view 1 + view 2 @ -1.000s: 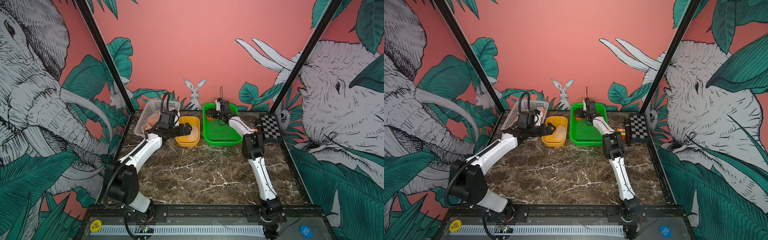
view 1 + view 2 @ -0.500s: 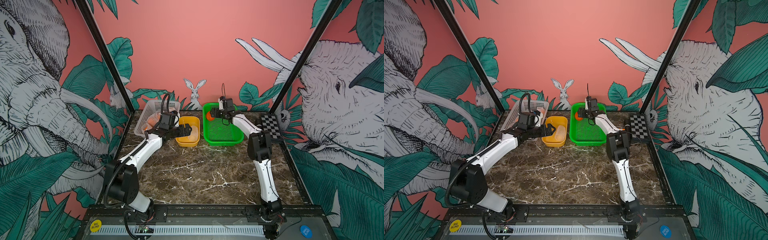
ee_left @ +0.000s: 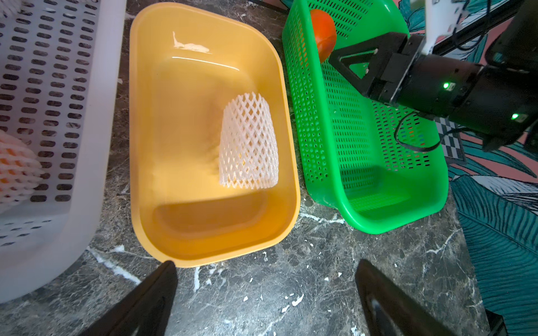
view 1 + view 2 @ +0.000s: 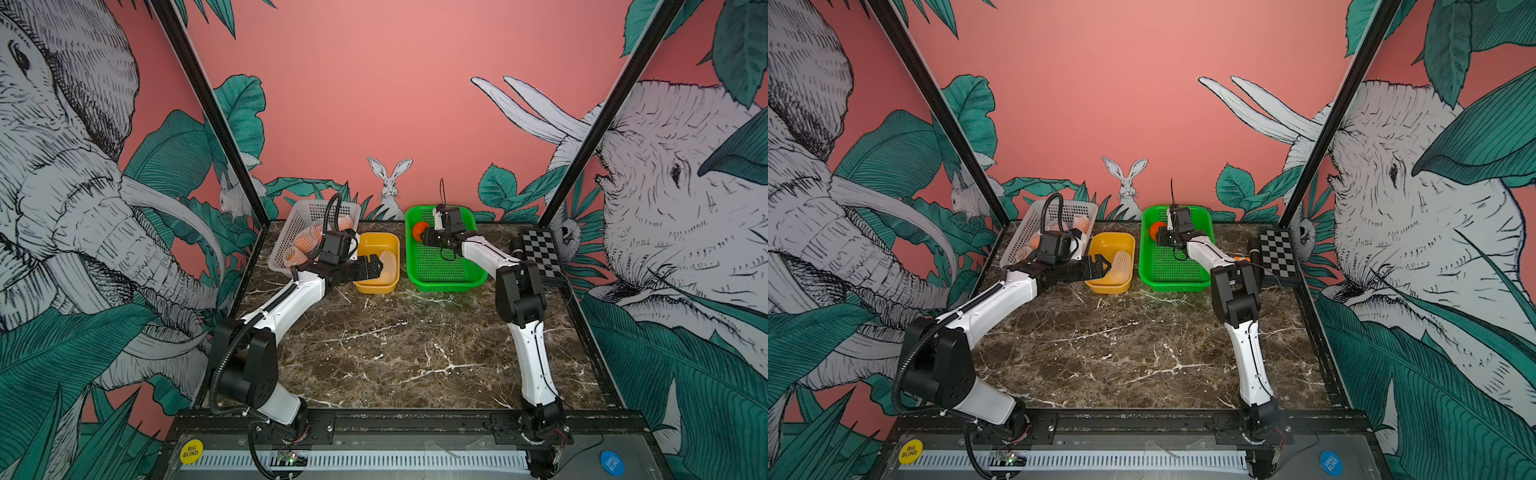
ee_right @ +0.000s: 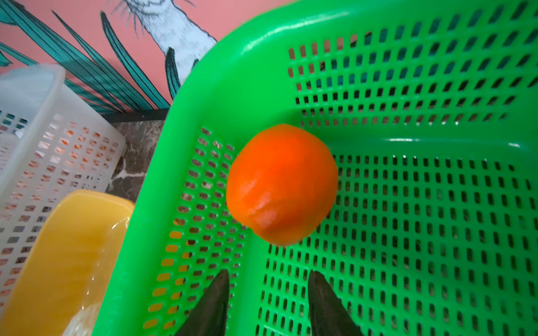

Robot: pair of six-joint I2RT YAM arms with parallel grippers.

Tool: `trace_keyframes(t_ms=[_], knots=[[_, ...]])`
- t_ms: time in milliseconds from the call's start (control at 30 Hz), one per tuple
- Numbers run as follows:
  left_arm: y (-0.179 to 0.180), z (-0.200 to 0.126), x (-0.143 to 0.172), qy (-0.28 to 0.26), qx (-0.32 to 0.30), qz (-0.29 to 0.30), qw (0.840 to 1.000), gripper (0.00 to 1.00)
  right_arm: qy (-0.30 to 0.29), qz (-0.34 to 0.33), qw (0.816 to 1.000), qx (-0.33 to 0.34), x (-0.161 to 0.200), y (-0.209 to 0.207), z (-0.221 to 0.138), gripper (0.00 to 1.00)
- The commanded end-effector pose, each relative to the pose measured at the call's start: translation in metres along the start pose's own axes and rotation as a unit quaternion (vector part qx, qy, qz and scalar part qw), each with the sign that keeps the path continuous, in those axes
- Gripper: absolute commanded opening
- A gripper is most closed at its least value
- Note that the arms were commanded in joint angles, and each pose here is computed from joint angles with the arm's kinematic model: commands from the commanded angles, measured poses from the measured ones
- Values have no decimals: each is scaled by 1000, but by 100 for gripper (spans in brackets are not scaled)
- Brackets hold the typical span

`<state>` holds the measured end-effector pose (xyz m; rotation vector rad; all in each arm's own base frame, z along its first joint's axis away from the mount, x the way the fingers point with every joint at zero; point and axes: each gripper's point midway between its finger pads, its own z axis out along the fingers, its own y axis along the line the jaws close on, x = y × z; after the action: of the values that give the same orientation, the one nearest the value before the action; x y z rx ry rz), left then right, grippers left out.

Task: Remove foam nets from oranges
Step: Place the orange in the basket.

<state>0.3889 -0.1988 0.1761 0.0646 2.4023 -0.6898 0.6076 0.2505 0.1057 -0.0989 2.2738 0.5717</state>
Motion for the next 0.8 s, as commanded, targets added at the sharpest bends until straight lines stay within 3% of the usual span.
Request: trace_keyframes(t_ms=[0, 400, 633, 767], knots=[[-4, -3, -2, -7, 15, 3, 1000, 97, -19, -6, 1000, -17, -12, 8, 10, 43], [-6, 4, -4, 0, 22, 1, 1000, 96, -29, -17, 999, -22, -24, 9, 28, 42], [-3, 2, -6, -1, 18, 2, 1000, 96, -38, -26, 999, -26, -33, 13, 25, 48], [6, -3, -8, -2, -4, 6, 1000, 96, -38, -26, 998, -38, -39, 27, 2, 58]])
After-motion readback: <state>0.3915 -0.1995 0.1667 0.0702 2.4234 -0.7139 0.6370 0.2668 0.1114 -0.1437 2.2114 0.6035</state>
